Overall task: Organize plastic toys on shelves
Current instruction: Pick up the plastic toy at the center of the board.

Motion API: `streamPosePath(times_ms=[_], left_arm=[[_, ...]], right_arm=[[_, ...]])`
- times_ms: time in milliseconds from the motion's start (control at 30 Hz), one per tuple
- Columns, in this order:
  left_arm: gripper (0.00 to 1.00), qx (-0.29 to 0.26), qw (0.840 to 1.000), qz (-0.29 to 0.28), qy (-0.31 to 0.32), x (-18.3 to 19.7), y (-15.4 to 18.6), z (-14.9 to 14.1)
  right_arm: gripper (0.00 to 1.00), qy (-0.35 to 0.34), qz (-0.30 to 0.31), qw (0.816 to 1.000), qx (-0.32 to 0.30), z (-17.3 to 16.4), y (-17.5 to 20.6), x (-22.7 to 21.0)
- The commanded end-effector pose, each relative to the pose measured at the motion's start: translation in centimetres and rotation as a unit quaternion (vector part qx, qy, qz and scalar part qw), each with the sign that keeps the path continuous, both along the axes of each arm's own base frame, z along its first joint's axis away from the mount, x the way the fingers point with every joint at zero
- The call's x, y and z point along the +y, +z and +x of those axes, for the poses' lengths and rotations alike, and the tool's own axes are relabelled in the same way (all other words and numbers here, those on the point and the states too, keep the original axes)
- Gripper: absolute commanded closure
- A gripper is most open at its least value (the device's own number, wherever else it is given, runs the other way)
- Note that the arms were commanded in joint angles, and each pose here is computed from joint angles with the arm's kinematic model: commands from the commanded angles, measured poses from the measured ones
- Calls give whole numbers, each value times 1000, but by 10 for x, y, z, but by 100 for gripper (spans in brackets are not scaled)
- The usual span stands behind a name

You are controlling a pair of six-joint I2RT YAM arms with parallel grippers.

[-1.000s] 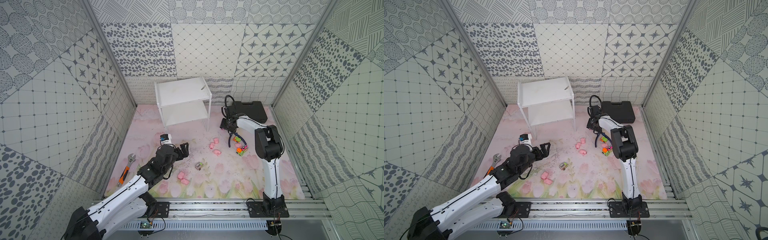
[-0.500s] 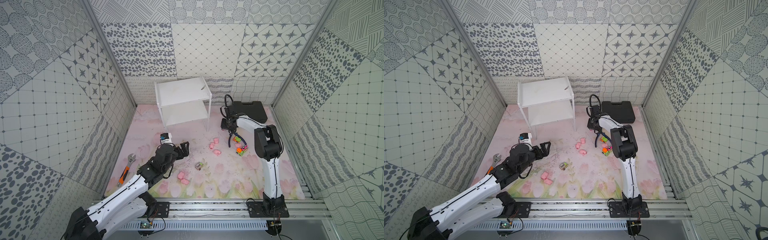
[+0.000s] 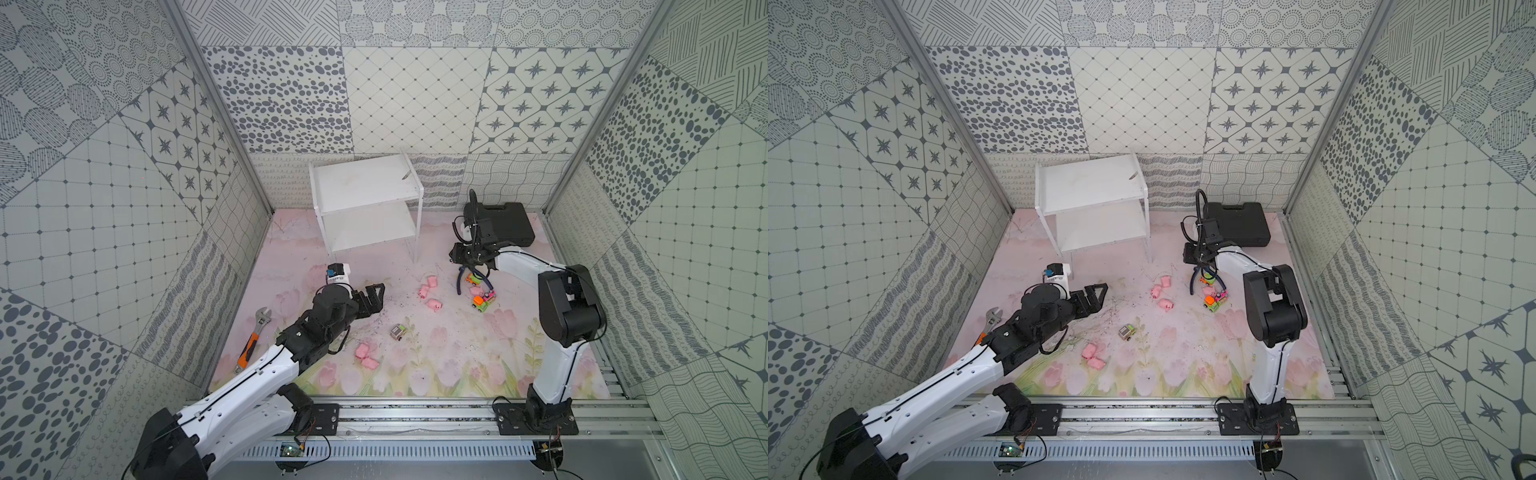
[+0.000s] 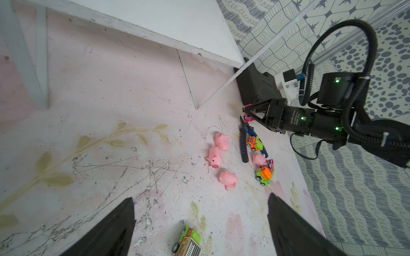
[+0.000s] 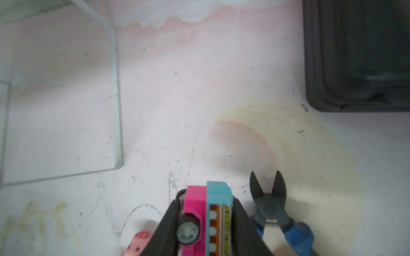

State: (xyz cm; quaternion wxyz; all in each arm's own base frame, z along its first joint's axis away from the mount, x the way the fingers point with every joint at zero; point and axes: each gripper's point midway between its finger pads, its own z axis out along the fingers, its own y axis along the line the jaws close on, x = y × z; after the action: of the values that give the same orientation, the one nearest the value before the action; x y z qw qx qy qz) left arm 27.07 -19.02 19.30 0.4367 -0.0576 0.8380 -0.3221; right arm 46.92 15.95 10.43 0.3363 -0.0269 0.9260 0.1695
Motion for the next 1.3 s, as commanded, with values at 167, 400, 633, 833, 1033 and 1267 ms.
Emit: streamPosePath(times_ms=[167, 400, 633, 833, 1033, 1267], left_arm=[[4, 7, 986, -75, -150, -57, 29, -13], [7, 111, 971, -99, -189, -58, 16, -14], [11, 189, 940, -152, -241, -68, 7, -26], [18, 255, 916, -178, -254, -76, -18, -36], [22, 284, 896, -193, -280, -83, -27, -43], [26, 305, 875, -201, -318, -93, -29, -57]], right_arm=[[64, 181, 34, 975, -125, -97, 59, 47], [64, 271, 6, 948, -169, -165, 68, 81], [64, 340, -6, 922, -186, -200, 63, 112], [64, 390, -8, 898, -205, -213, 68, 136], [64, 465, -15, 857, -221, -237, 61, 157], [62, 522, -34, 815, -248, -254, 59, 162]])
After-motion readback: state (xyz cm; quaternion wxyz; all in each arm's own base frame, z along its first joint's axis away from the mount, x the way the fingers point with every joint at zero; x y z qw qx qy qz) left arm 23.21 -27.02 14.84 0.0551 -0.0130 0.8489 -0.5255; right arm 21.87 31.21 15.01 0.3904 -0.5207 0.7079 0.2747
